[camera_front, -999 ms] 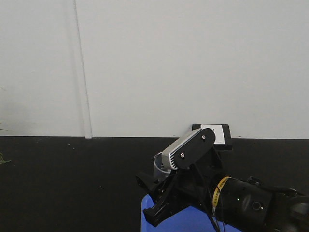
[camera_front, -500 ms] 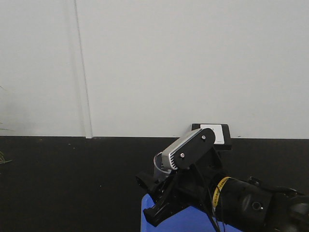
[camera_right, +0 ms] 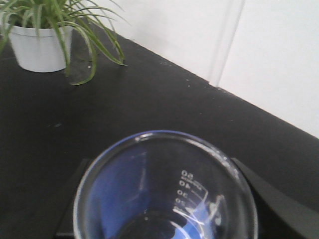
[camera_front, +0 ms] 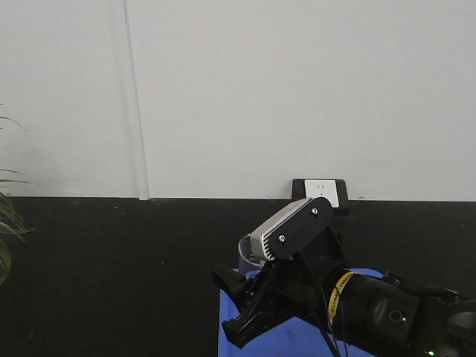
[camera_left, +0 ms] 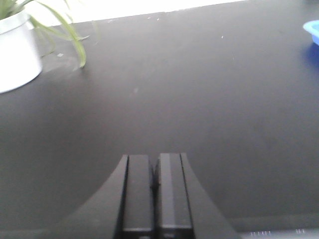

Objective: Move beaker to silver tray on left bench
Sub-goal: 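Close the right gripper on the beaker and lift it, then drive the base toward the bench with the silver tray, holding the beaker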

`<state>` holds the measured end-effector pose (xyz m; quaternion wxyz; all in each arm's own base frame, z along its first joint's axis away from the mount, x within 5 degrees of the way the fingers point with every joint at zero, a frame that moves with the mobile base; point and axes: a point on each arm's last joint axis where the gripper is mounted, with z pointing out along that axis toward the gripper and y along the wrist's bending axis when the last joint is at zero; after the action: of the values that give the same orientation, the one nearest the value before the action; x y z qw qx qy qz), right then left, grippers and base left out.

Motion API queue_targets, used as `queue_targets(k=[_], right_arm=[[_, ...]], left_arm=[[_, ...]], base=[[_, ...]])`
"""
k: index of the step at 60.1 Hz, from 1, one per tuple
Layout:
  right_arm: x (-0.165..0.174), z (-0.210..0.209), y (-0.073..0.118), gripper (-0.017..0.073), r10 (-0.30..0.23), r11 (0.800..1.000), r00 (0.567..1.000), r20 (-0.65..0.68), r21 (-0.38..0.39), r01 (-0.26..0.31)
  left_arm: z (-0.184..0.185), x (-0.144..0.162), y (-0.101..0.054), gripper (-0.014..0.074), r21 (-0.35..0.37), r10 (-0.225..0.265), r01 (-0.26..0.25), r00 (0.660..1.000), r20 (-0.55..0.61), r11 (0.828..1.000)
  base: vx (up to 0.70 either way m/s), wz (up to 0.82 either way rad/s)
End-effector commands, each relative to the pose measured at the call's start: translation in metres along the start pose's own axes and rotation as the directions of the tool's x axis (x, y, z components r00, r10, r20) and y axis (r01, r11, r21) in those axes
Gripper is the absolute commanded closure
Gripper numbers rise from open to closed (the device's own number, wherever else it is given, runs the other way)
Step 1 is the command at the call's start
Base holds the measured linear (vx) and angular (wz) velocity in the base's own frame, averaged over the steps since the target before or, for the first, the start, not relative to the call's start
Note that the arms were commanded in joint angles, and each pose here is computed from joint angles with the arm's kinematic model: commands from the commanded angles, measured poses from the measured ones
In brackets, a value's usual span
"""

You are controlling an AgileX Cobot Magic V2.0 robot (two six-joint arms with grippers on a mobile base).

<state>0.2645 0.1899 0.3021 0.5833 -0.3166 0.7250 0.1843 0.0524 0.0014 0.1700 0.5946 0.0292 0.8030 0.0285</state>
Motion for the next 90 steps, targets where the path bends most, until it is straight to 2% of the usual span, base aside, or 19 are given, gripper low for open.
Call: queue_targets(k=[1, 90], right_arm=[[-0.0257, -0.0107, 0.0012, 0.0571, -0.005, 1.0, 0.992, 0.126, -0.022, 0.008], [-0.0257, -0.0107, 0.0012, 0.0571, -0.005, 1.0, 0.992, 0.126, -0.022, 0.008]], left_arm=[[0.0015, -0.0014, -0.0007, 0.0592, 0.005, -0.003, 0.003, 0.998, 0.069, 1.0], [0.0015, -0.0014, -0.0007, 0.0592, 0.005, -0.003, 0.003, 0.998, 0.069, 1.0]], base=[[-0.23, 0.06], [-0.34, -0.03]])
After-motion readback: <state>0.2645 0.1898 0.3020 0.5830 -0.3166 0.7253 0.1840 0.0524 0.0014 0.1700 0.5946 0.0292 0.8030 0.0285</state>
